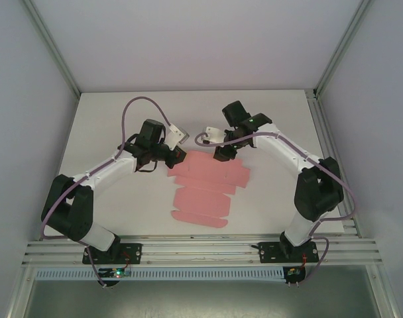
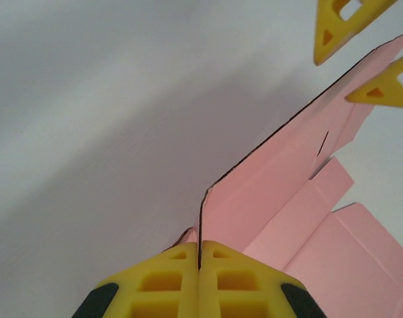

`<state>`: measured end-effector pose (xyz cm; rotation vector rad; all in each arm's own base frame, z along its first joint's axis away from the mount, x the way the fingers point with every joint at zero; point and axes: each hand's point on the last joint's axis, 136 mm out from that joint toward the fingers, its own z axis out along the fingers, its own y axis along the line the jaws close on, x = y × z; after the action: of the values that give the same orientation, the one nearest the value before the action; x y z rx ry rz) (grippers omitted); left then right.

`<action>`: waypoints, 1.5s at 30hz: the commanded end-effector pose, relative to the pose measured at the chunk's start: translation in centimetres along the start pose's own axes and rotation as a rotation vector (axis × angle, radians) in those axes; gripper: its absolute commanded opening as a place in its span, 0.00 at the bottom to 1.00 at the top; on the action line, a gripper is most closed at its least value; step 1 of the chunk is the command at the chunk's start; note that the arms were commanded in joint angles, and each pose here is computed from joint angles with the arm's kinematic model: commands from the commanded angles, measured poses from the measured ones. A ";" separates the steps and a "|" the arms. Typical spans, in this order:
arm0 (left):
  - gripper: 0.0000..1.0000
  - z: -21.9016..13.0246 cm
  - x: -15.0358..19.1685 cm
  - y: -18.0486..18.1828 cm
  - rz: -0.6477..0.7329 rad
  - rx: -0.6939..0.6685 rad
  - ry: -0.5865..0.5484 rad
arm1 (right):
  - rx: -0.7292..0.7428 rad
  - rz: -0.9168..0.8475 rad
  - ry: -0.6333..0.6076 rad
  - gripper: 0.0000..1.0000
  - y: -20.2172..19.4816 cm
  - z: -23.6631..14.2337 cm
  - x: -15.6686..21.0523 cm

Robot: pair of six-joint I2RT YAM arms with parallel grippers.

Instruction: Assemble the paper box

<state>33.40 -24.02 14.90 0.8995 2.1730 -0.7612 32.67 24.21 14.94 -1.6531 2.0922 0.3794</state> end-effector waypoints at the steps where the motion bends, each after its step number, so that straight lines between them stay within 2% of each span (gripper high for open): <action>1: 0.00 -0.3 0.0 -0.6 0.037 -0.002 -0.003 | 0.000 -0.024 0.050 0.27 0.7 0.8 1.0; 5: 0.00 -0.8 -0.3 -1.3 0.062 0.020 -0.025 | -0.015 -0.025 0.088 0.33 1.0 1.3 1.8; 14: 0.00 -1.2 -0.5 -1.5 0.080 0.018 -0.041 | -0.041 -0.037 0.124 0.30 1.7 2.2 2.4; 17: 0.00 -1.2 -0.4 -1.5 0.078 0.016 -0.038 | -0.025 -0.040 0.137 0.25 1.5 2.4 2.6; 21: 0.00 -1.2 -0.5 -1.3 0.075 0.002 -0.045 | 0.041 -0.038 0.157 0.07 0.7 2.4 2.7; 23: 0.00 -1.2 -0.4 -1.2 0.063 -0.002 -0.045 | 0.138 -0.048 0.176 0.00 -0.2 2.5 2.8; 25: 0.00 -1.2 -0.2 -0.8 0.037 -0.025 -0.044 | 0.266 -0.086 0.203 0.00 -1.1 2.6 2.9; 26: 0.07 -1.2 -0.1 -0.6 0.023 -0.036 -0.043 | 0.347 -0.116 0.212 0.00 -1.5 2.5 2.8; 28: 0.15 -1.4 0.1 -0.1 -0.018 -0.069 -0.047 | 0.464 -0.185 0.220 0.00 -1.7 2.4 2.6; 29: 0.25 -1.6 0.1 0.1 -0.036 -0.090 -0.058 | 0.537 -0.209 0.207 0.00 -1.9 2.1 2.3; 31: 0.29 -2.1 0.1 0.3 -0.073 -0.118 -0.083 | 0.620 -0.240 0.172 0.00 -1.9 1.7 1.7; 32: 0.47 -2.5 0.1 0.5 -0.096 -0.139 -0.102 | 0.664 -0.246 0.149 0.00 -1.9 1.3 1.4; 33: 0.55 -2.9 0.0 0.5 -0.113 -0.154 -0.120 | 0.684 -0.265 0.141 0.00 -1.6 1.1 1.3; 35: 0.82 -4.0 -0.1 0.7 -0.169 -0.190 -0.157 | 0.751 -0.312 0.136 0.00 -0.9 0.8 1.1; 37: 1.00 -5.0 -0.2 1.0 -0.242 -0.230 -0.174 | 0.832 -0.345 0.130 0.00 -0.5 0.4 0.8; 39: 1.00 -5.8 0.3 1.8 -0.330 -0.293 -0.162 | 0.877 -0.356 0.129 0.00 -0.3 0.0 0.9; 41: 1.00 -6.6 1.5 3.7 -0.429 -0.420 -0.142 | 0.874 -0.352 0.125 0.00 0.2 0.1 1.1; 43: 1.00 -6.9 2.7 5.2 -0.449 -0.517 -0.105 | 0.844 -0.350 0.114 0.00 0.9 0.4 1.4; 45: 1.00 -6.4 3.7 6.0 -0.438 -0.552 -0.066 | 0.821 -0.343 0.094 0.00 1.4 0.6 1.5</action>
<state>33.44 -16.79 16.48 0.2525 2.2797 -0.4898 30.95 23.84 12.03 -1.5405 1.6375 -0.5869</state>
